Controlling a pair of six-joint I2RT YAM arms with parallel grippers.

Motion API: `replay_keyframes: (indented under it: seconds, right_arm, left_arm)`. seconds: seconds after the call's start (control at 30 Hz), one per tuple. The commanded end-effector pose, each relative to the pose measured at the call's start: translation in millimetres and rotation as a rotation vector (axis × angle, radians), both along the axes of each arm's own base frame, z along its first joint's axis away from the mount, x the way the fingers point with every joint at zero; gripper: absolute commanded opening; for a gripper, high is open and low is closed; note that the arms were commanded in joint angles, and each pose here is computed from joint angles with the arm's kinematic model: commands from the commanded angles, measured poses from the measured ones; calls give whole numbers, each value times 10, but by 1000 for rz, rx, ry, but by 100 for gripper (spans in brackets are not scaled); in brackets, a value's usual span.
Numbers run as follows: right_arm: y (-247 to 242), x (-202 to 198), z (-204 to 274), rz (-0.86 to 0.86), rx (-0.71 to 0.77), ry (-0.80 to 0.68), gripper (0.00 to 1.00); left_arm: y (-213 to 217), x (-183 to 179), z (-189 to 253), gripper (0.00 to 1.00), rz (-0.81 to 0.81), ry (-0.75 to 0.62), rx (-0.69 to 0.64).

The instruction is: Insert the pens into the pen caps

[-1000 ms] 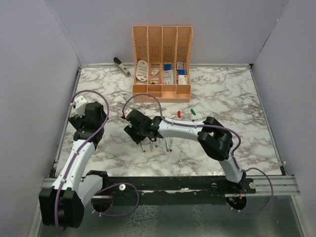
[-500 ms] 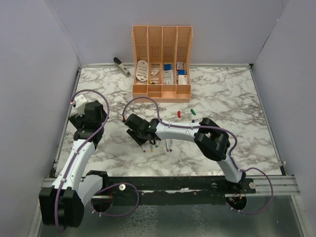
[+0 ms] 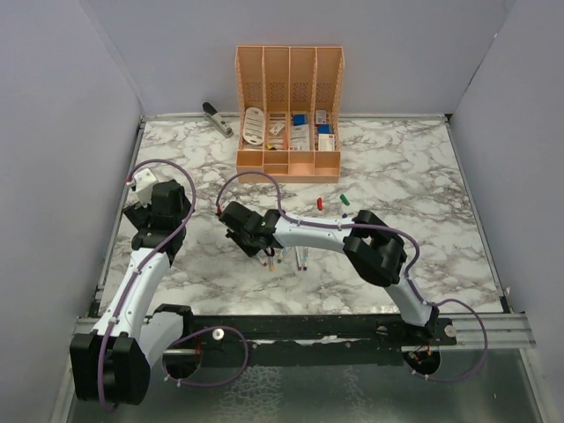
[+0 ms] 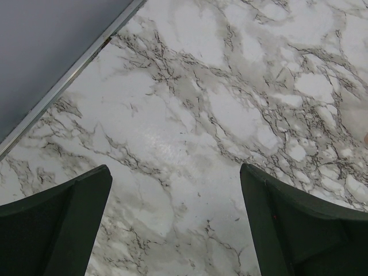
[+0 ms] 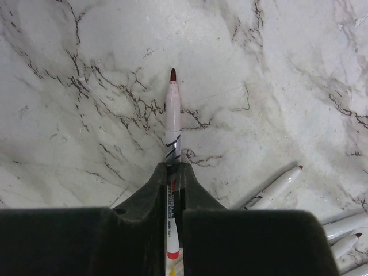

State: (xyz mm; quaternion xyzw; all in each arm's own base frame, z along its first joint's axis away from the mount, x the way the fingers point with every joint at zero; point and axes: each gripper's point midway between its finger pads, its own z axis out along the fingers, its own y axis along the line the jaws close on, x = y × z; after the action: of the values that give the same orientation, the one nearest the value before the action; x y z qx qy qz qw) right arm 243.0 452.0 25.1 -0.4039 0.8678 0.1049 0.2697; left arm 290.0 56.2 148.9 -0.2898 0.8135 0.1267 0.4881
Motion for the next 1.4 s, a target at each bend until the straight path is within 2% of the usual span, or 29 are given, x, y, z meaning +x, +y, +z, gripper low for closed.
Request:
replay_keyframes:
  seconds: [0.0, 0.13, 0.23, 0.43, 0.6, 0.67, 0.87, 1.07, 1.2, 1.37]
  right_arm:
    - [75, -17, -8, 15, -3, 6, 1]
    - [194, 213, 358, -26, 86, -93, 1]
    - [152, 480, 731, -118, 199, -150, 1]
    - [-279, 976, 1555, -279, 485, -212, 1]
    - [-773, 1220, 2072, -380, 629, -391, 1]
    - [-943, 1294, 2242, -418, 668, -457, 1]
    - [-1331, 1316, 2606, -467, 784, -563, 1]
    - [-1400, 1101, 2834, -392, 931, -616, 1]
    - [-1359, 1006, 2940, -350, 1004, -609, 1]
    - [-1255, 877, 3117, -259, 1085, -600, 1]
  left_arm:
    - [-18, 22, 7, 97, -19, -9, -5]
    - [-55, 50, 21, 96, -47, -21, -11]
    - [-130, 106, 50, 94, -104, -40, -17]
    - [-451, 307, 127, 86, -322, -75, -44]
    - [-925, 542, 262, 78, -589, -120, -120]
    - [-1108, 623, 344, 78, -680, -149, -160]
    - [-1778, 671, 745, 77, -1053, -285, -260]
    - [-2562, 281, 1123, 83, -1547, -378, -340]
    - [-2824, 56, 1186, 83, -1722, -391, -393]
    - [-2921, -115, 1225, 83, -1831, -406, -417]
